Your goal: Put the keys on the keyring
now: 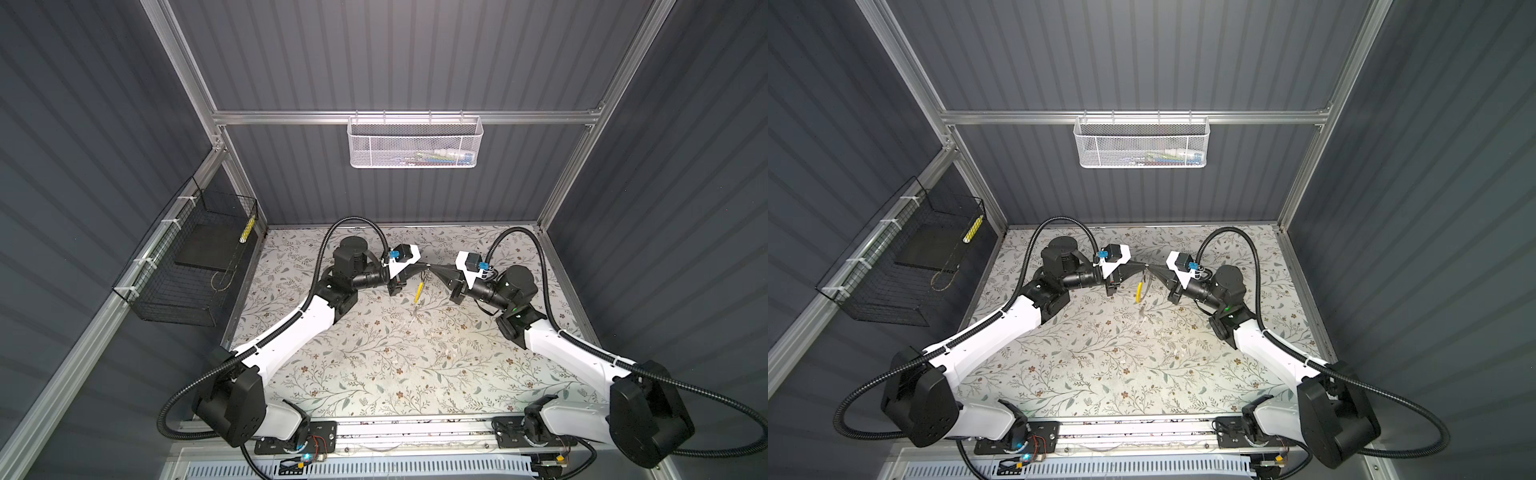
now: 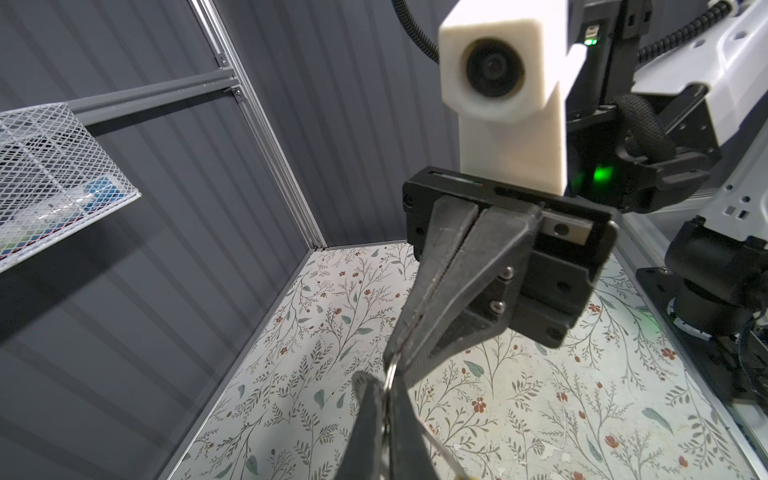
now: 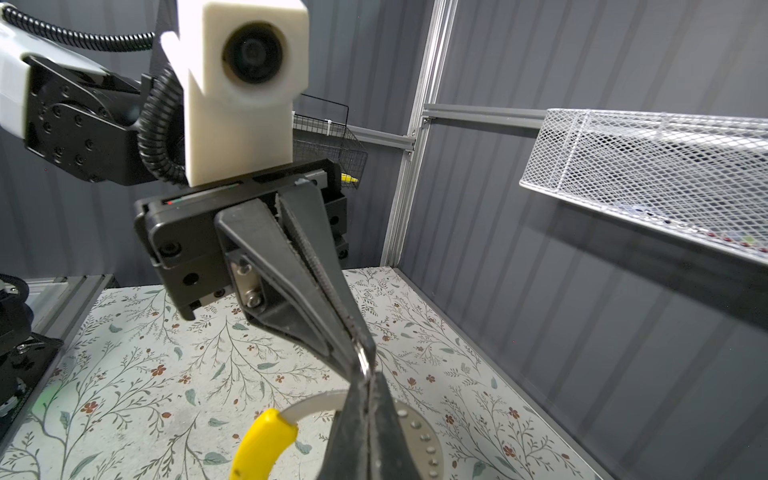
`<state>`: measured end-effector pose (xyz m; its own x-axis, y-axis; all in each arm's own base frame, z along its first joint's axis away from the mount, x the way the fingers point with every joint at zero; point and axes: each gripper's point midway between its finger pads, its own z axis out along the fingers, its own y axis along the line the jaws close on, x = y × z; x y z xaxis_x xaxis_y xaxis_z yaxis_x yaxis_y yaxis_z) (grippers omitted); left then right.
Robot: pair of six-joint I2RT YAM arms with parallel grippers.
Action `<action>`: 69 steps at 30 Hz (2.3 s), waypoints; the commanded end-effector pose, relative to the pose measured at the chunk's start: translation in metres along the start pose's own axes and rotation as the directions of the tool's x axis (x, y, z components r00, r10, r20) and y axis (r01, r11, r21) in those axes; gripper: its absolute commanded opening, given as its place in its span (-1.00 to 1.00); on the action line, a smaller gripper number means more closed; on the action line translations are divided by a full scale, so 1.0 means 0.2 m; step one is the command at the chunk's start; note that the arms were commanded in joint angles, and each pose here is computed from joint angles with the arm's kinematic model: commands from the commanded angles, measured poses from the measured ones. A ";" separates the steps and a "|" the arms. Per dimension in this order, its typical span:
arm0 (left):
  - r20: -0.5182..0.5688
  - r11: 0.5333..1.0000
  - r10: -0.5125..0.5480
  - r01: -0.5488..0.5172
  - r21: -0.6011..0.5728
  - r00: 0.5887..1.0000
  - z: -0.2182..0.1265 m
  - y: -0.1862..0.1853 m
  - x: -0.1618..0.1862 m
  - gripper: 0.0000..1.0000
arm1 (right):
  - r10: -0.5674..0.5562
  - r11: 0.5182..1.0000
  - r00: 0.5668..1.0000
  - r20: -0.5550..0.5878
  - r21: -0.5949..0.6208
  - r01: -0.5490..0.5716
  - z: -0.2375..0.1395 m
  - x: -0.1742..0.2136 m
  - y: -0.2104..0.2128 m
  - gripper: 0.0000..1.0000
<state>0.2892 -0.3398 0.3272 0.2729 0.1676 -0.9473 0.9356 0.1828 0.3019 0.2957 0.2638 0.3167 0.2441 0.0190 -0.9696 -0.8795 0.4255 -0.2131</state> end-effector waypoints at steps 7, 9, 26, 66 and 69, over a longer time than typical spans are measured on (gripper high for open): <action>-0.060 0.998 0.030 -0.027 0.056 0.998 0.00 0.00 0.00 -1.00 | -0.073 0.996 0.997 -0.012 0.052 0.074 -0.04 -0.02 -0.04 -0.61; -0.106 0.996 0.044 -0.036 0.076 0.993 0.00 0.00 0.01 -1.00 | -0.128 0.988 0.989 -0.077 0.072 0.133 -0.06 -0.01 -0.06 -0.47; -0.381 0.980 0.160 -0.099 0.173 0.911 0.03 -0.08 -0.02 -1.00 | -0.375 0.926 0.894 -0.244 -0.057 0.373 -0.13 0.00 0.01 -0.41; -0.324 0.967 0.181 -0.108 0.229 0.929 0.10 -0.18 -0.13 -1.00 | -0.355 0.935 0.913 -0.199 -0.077 0.347 -0.10 -0.02 0.03 -0.87; -0.313 0.967 0.184 -0.114 0.228 0.932 0.10 -0.18 -0.14 -1.00 | -0.351 0.936 0.915 -0.198 -0.080 0.342 -0.10 -0.02 0.04 -0.98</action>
<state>0.2658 -0.3610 0.3185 0.3061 0.5648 -0.7664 0.9347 -0.0254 0.3546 0.2818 0.2453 0.3069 0.4307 -0.3321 -0.8391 -0.7757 0.3389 -0.5323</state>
